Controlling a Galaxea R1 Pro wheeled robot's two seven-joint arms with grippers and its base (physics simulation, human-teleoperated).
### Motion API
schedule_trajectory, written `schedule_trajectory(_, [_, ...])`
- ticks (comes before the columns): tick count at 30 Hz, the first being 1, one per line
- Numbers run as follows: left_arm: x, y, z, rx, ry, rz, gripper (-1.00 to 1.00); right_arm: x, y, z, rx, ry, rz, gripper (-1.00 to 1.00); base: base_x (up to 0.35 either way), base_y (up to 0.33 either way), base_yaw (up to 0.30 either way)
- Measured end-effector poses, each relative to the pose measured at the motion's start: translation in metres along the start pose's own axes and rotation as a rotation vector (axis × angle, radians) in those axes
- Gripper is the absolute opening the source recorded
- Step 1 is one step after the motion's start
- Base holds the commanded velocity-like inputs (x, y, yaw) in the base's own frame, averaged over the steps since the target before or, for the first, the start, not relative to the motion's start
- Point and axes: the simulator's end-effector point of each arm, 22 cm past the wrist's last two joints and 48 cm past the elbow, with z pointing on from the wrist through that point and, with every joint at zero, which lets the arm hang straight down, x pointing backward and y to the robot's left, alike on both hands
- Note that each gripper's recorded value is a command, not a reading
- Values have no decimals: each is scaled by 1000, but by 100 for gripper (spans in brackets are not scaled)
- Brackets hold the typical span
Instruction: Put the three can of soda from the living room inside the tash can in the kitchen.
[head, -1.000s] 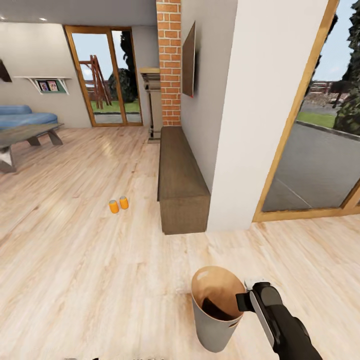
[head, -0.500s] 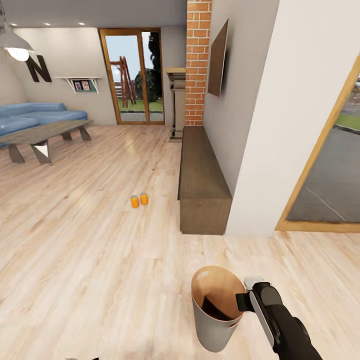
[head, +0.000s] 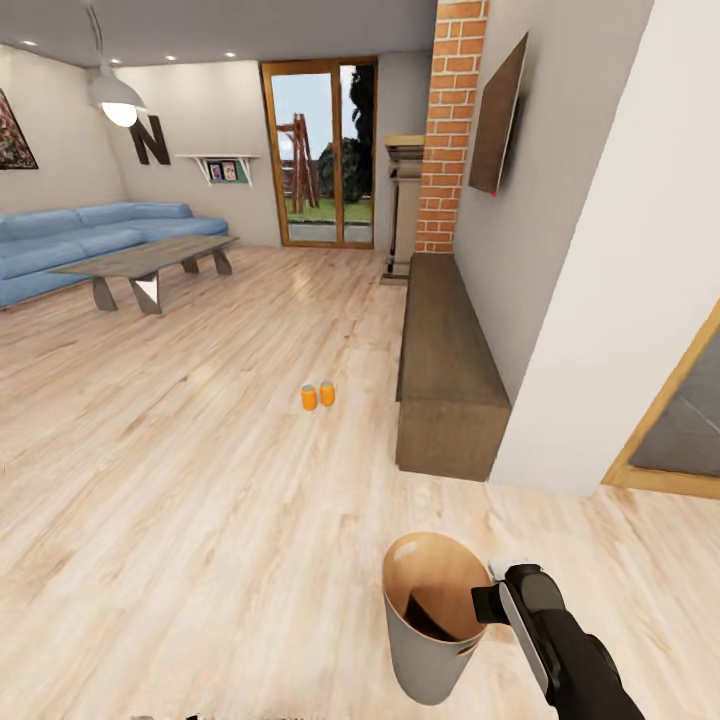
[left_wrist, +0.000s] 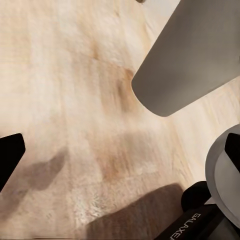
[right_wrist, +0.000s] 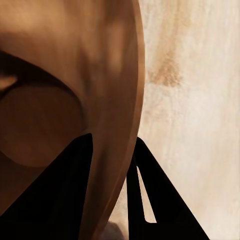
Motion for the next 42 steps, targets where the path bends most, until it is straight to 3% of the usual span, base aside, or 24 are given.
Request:
schedule_trajectory(9, [0,0,0,0,0,0,100,0,2,0,-7,0,4,-100,1,0,229])
schedule_trajectory(28, [0,0,0,0,0,-1,100,0,-1,0,4,0,-2,-100,153,97,9])
schedule_trajectory(42, [0,0,0,1,0,0,100,0,0,0,-2,0,2,-100,222,231,0])
